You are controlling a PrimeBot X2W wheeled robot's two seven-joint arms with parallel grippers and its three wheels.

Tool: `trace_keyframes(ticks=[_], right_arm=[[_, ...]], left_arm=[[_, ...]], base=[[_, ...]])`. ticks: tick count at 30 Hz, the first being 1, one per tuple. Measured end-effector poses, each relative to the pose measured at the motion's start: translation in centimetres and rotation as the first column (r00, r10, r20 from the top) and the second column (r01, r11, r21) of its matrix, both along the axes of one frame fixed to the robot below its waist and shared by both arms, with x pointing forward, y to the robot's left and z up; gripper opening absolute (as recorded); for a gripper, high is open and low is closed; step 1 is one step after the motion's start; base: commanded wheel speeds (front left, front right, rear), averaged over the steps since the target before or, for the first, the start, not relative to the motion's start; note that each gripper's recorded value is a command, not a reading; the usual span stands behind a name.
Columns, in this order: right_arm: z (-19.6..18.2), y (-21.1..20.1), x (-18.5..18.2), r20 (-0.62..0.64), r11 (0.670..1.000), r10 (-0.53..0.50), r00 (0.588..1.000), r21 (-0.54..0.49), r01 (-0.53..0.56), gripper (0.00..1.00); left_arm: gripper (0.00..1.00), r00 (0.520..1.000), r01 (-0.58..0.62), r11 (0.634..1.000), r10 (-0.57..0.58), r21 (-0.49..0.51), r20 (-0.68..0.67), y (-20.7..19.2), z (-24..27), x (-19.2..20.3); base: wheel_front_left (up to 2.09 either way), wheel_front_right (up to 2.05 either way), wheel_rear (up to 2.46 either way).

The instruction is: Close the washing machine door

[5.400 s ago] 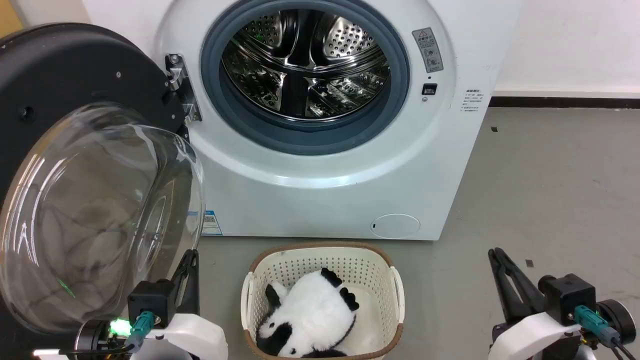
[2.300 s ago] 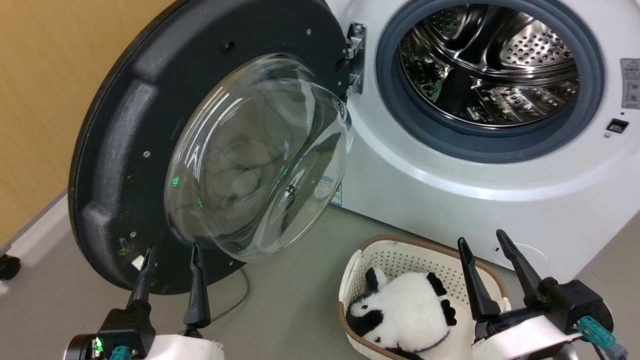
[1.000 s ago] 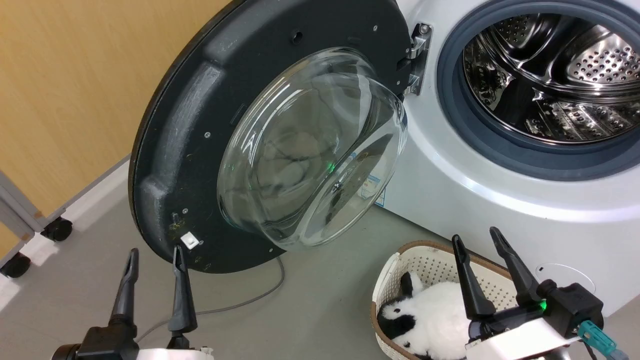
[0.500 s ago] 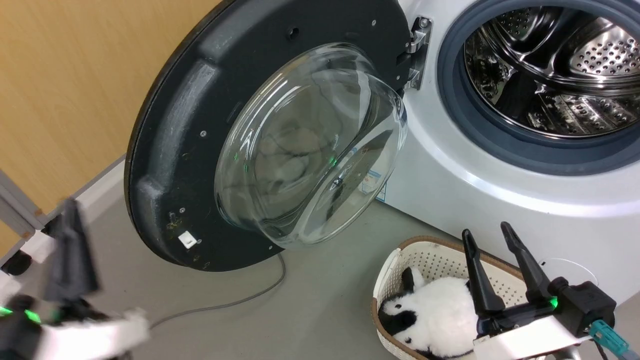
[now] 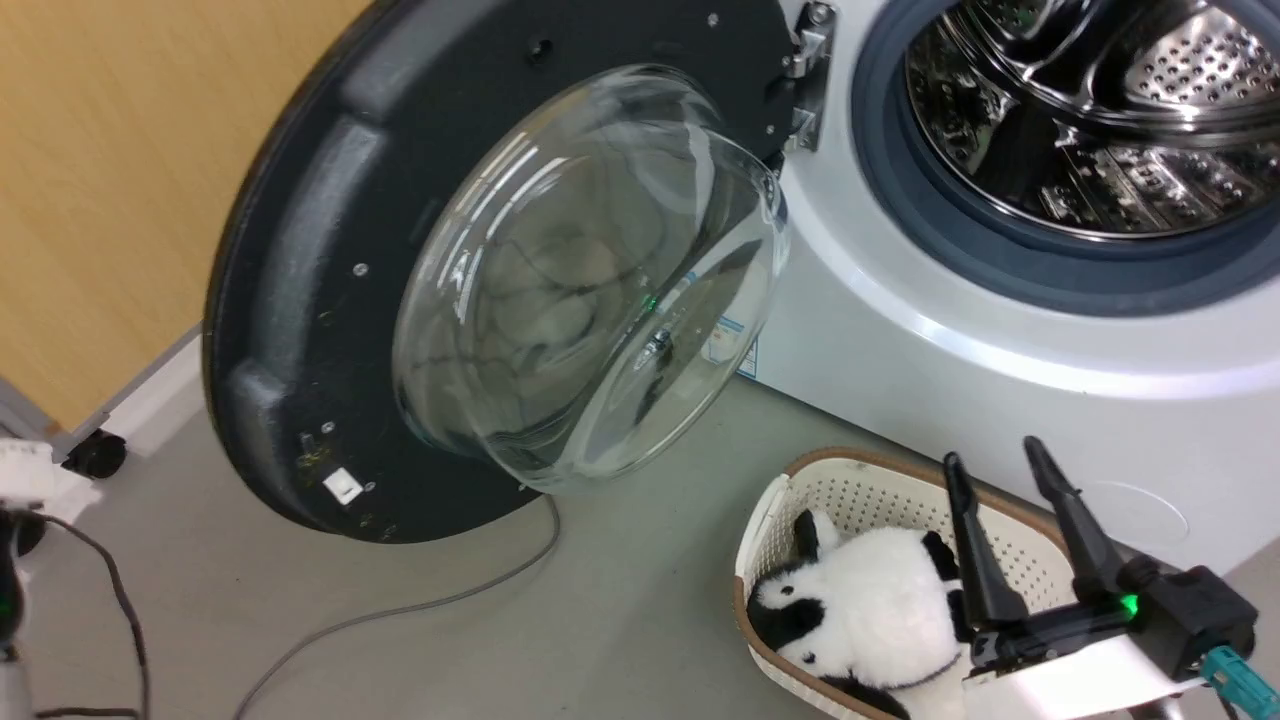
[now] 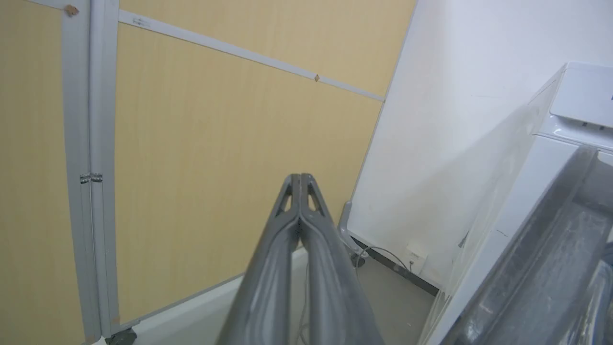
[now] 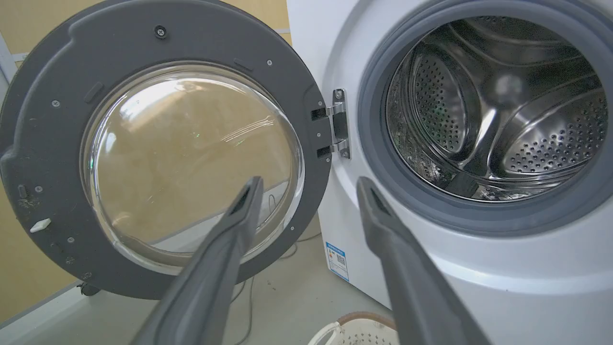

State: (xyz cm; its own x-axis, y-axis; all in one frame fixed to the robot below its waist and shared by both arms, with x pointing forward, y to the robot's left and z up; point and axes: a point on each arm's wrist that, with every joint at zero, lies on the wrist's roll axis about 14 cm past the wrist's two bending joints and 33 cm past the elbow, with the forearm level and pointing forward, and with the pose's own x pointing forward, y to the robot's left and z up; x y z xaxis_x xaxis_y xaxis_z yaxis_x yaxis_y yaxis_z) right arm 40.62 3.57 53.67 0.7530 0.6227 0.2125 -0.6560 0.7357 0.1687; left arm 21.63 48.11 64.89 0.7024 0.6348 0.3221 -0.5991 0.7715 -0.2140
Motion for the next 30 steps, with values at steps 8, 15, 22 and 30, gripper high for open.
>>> trace_keyframes(ticks=[8,15,22,30], right_arm=[[-1.2,-0.8,0.4,-0.022,1.0,-0.01,1.0,-0.015,0.01,1.0],[-1.5,-1.2,0.4,-0.028,1.0,-0.014,1.0,-0.019,0.013,1.0],[-1.4,-1.6,0.6,-0.026,0.999,-0.027,0.999,-0.022,0.027,1.0],[-1.0,-2.2,0.2,-0.023,0.999,-0.05,0.999,-0.02,0.049,1.0]], left_arm=[[0.0,0.996,0.09,0.875,-0.081,-0.476,0.041,2.3,-6.0,3.1],[0.0,0.967,0.201,0.607,-0.247,-0.769,0.058,-1.0,-12.0,5.4],[0.0,0.904,0.331,0.401,-0.395,-0.854,0.165,-4.6,-12.8,6.8],[0.0,0.791,0.47,0.221,-0.536,-0.855,0.296,-9.0,-11.8,7.5]], base=[[0.0,0.0,0.0],[0.0,0.0,0.0],[0.0,0.0,0.0],[0.0,0.0,0.0]])
